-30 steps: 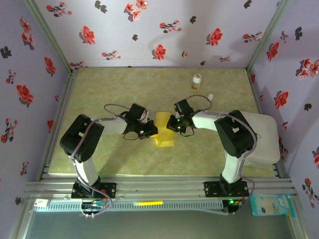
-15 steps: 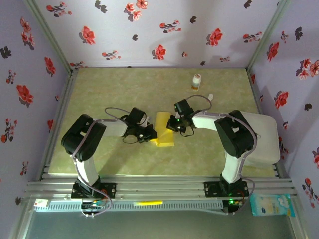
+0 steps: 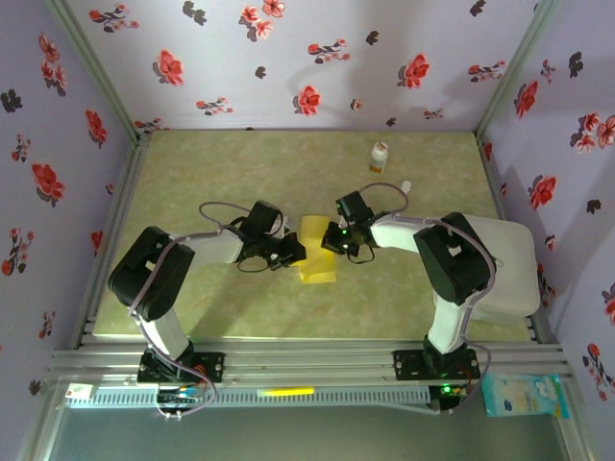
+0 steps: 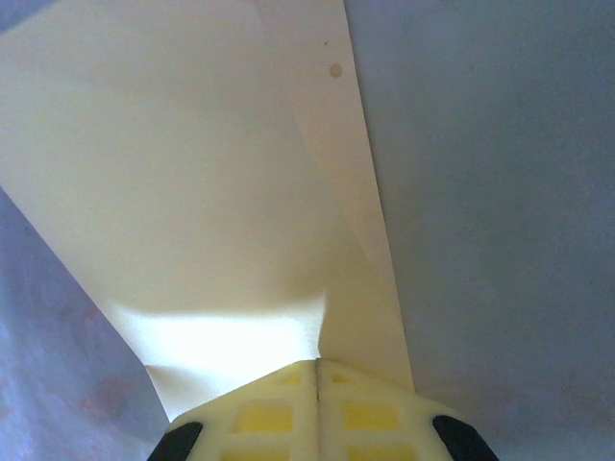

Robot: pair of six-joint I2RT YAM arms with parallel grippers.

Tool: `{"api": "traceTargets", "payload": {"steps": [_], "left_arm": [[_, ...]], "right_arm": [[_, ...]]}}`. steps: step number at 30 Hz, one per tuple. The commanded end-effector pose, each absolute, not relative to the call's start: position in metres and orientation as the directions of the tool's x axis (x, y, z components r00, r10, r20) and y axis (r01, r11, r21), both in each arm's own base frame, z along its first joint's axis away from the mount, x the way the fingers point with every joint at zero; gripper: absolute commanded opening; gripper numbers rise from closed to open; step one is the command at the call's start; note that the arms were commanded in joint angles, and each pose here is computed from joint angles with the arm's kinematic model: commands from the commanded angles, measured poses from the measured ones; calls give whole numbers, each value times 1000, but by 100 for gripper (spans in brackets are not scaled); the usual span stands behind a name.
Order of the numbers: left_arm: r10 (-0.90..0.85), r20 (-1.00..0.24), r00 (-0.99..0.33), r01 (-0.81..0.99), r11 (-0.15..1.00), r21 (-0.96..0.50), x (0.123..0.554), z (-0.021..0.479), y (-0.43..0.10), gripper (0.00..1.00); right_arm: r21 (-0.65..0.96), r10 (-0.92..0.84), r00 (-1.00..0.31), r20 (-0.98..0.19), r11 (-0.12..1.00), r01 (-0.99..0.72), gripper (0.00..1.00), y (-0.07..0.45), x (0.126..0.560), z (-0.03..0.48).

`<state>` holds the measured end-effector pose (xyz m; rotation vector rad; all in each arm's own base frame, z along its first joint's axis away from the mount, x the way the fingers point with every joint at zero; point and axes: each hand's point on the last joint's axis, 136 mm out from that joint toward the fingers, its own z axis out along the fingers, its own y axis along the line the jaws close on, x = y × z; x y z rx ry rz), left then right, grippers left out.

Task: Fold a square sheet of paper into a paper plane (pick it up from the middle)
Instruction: First fold the square sheet of paper in half at the center of the table.

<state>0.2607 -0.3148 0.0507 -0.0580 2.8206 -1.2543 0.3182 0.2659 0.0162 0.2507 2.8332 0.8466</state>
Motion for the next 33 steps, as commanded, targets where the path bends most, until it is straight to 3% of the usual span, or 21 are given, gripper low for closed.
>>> {"api": "traceTargets", "payload": {"steps": [1, 12, 18, 25, 33], "left_arm": [[-39, 7, -999, -31, 654, -756, 256, 44, -325, 0], [-64, 88, -994, -106, 740, -664, 216, -6, -290, 0], [-28, 48, -998, -52, 750, -659, 215, 8, -288, 0], [-45, -22, -999, -15, 685, -729, 240, 47, -312, 0], [-63, 5, -998, -44, 632, -774, 247, 43, -328, 0]], "right_arm": [[362, 222, -975, -33, 911, 195, 0, 224, 284, -24], [359, 226, -974, -29, 911, 201, 0, 223, 282, -27], [359, 225, -974, -31, 912, 199, 0, 222, 282, -27], [366, 226, -973, -35, 909, 198, 0, 223, 283, -25], [364, 226, -973, -35, 910, 199, 0, 223, 282, -26]]}}
